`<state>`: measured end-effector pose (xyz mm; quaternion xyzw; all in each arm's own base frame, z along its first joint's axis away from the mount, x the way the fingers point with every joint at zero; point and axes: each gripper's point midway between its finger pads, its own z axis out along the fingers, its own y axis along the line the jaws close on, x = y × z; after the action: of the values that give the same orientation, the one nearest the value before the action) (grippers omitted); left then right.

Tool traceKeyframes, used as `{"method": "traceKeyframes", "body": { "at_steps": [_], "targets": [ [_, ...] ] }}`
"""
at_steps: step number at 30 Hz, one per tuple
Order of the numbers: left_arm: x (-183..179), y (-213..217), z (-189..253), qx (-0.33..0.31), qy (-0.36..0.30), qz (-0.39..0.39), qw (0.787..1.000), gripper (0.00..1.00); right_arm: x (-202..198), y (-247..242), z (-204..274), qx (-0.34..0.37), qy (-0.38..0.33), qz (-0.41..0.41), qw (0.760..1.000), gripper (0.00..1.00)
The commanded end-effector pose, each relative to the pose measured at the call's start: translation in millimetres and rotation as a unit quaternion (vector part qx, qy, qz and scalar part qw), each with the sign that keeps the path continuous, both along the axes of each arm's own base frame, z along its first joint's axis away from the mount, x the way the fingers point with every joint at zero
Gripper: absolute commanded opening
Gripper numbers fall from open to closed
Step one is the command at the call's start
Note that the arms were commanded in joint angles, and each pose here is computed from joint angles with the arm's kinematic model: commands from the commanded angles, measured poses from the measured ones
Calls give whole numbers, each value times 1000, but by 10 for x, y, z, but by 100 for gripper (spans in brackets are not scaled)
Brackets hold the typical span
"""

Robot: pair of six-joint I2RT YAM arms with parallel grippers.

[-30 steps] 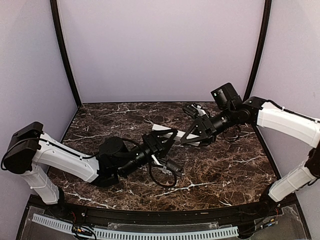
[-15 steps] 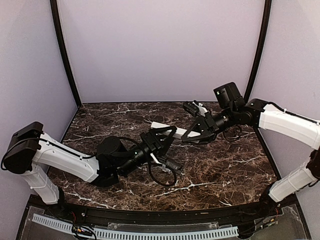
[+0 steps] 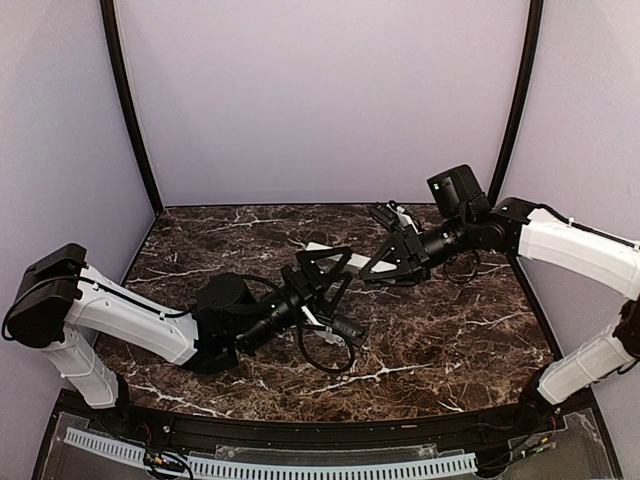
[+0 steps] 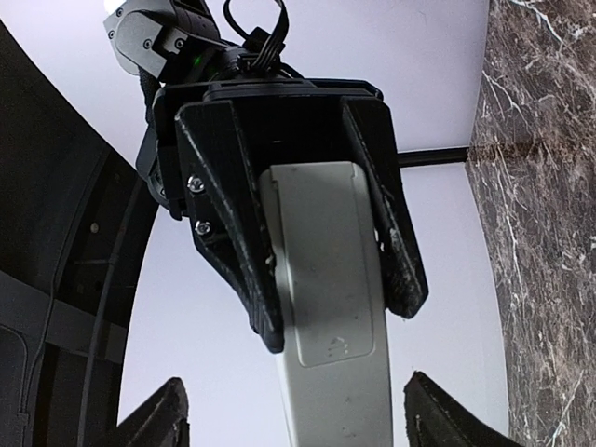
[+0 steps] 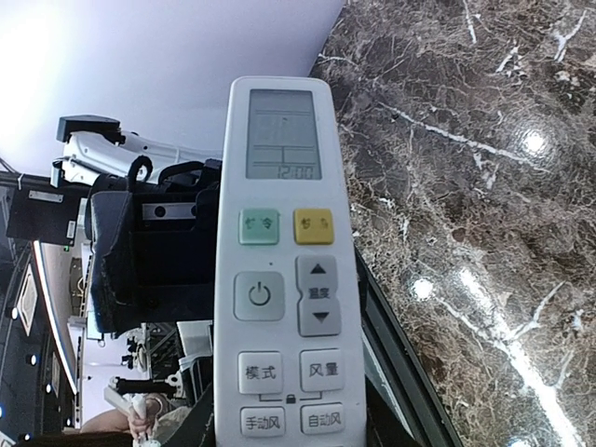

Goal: Load the batteries into the remote control
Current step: Pass from the left arm to the right, then place the remote control at the center of the board.

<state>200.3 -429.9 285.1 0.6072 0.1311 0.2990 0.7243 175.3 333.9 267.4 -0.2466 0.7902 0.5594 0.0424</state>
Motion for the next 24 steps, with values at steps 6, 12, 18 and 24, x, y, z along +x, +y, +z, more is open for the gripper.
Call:
{"method": "traceKeyframes", "body": {
  "at_steps": [6,12,18,24],
  "targets": [
    [134,19,-245,14,75,28,997,88,425,-314,-218,-117,-89,-135,980,0],
    [293,57,-451,12,160,67,985,89,812,-814,-679,-290,-170,-231,913,0],
    [504,154,-593,-12,233,118,965,89,1016,-1252,-1244,-451,-228,-270,820,0],
    [796,338,-668,-45,268,187,944,89,956,-1318,-1854,-529,-206,-245,786,0]
  ]
}}
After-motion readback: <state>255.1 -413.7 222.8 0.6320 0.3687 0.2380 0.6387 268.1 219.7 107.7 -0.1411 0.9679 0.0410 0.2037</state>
